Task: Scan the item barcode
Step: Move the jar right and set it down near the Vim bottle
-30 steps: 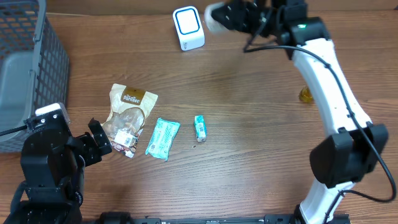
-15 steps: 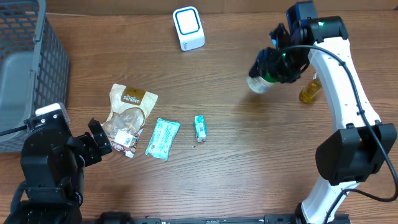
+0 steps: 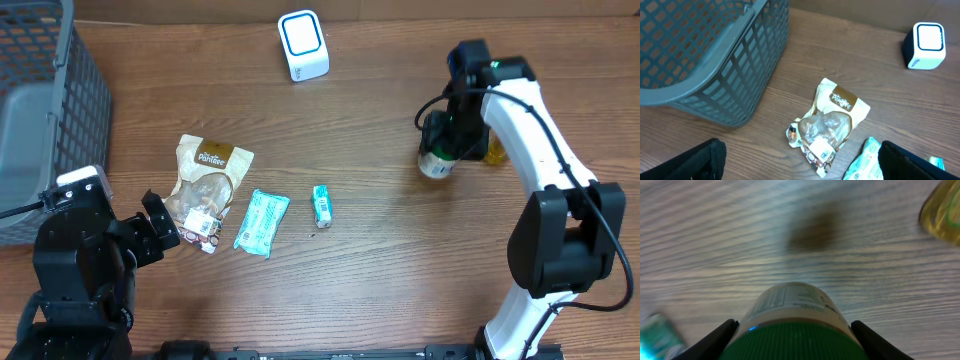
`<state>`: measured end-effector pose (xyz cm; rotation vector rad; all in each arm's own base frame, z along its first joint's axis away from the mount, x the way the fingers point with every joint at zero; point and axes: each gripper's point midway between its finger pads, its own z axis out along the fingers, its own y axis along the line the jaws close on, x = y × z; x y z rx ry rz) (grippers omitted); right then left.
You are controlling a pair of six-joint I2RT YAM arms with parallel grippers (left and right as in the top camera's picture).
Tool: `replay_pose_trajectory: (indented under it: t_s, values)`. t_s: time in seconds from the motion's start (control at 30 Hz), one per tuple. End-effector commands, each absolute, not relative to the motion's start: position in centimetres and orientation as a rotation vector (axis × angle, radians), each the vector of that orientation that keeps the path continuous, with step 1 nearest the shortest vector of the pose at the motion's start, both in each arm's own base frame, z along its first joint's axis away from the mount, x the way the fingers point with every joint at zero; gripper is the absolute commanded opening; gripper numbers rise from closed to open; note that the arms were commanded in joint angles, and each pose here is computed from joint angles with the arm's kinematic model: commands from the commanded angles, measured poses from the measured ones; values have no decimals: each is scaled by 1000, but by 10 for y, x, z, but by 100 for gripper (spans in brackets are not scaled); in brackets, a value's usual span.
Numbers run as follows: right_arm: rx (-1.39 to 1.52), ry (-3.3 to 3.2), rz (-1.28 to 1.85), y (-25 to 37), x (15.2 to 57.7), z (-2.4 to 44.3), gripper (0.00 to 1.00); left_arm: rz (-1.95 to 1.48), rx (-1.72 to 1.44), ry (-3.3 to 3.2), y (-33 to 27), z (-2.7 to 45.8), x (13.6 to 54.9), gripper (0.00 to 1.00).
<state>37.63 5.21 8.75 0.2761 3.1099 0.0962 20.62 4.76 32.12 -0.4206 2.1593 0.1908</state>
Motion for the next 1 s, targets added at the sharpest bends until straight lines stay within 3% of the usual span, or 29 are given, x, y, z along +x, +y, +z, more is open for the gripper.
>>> replay_pose_trajectory:
  t_s: [0.0,0.27,0.4,0.53,0.87,0.93,0.97]
  values:
    - [339,3113,-17,41,367,67,68,201,-435,2145,50,324,205,100]
    - [421,3084,-205,18,354,26,73,201,-435,2146,50,324,205,100]
    - [420,3072,-214,17,355,23,82,201,-435,2146,50,324,205,100]
    - [419,3026,-202,17,365,43,86,201,-435,2146,50,324,205,99]
    - [398,2865,11,36,382,132,87,201,-434,2146,50,324,205,100]
    - [385,2875,127,49,380,136,83,201,-435,2146,50,324,205,100]
    - [378,2885,189,57,379,135,74,201,-435,2146,50,324,205,100]
